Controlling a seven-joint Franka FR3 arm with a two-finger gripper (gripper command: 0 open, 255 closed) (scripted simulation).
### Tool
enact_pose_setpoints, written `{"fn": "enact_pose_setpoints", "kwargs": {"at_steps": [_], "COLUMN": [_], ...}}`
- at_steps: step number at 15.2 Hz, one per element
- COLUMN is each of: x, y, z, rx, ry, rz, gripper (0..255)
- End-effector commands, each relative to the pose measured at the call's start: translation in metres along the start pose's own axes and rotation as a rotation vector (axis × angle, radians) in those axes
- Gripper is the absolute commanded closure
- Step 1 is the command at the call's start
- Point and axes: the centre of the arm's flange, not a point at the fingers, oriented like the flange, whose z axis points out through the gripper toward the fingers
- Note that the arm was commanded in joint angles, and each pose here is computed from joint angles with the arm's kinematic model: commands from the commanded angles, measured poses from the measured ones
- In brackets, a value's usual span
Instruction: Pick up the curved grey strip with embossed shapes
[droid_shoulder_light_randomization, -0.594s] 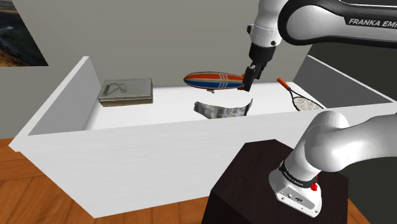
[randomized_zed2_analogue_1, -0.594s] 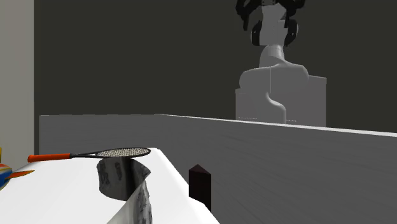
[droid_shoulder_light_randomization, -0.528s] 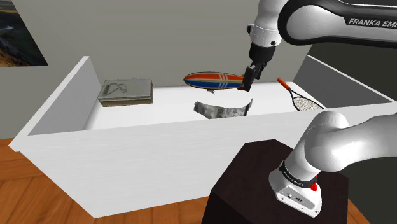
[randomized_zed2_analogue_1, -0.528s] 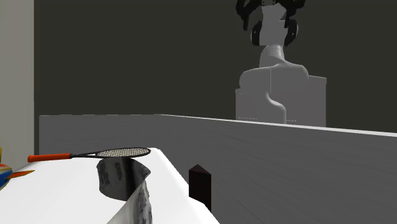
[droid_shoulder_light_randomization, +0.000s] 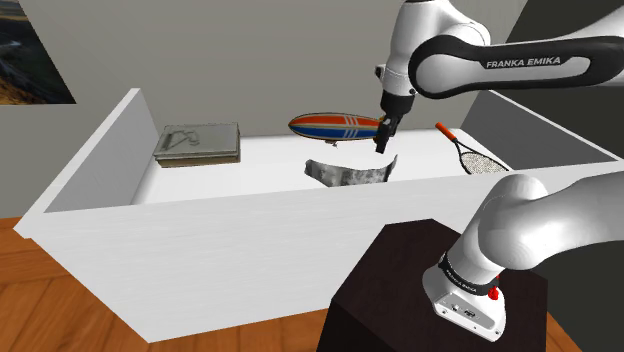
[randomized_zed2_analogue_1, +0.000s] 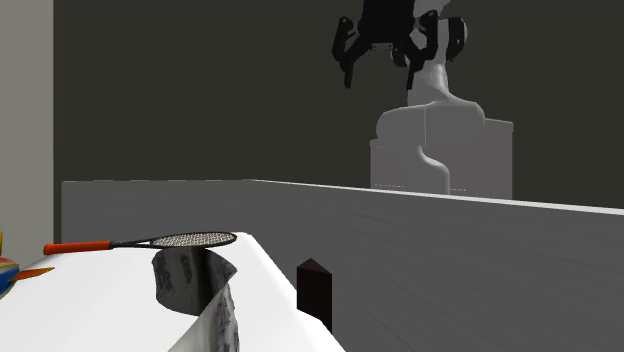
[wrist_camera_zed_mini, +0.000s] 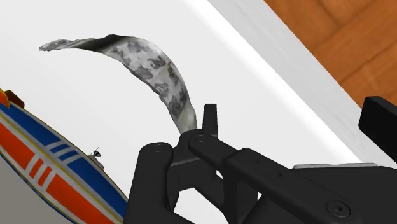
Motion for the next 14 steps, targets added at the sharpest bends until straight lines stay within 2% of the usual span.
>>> {"fn": "enact_pose_setpoints", "kwargs": {"at_steps": [1, 14], "x": [0.01, 0.075], "y": [0.014, 0.093], "z": [0.019, 0.159], "rx": [0.003, 0.023], "ry": [0.0, -0.011], "rz": [-0.03, -0.214], "gripper": [0, 0]}}
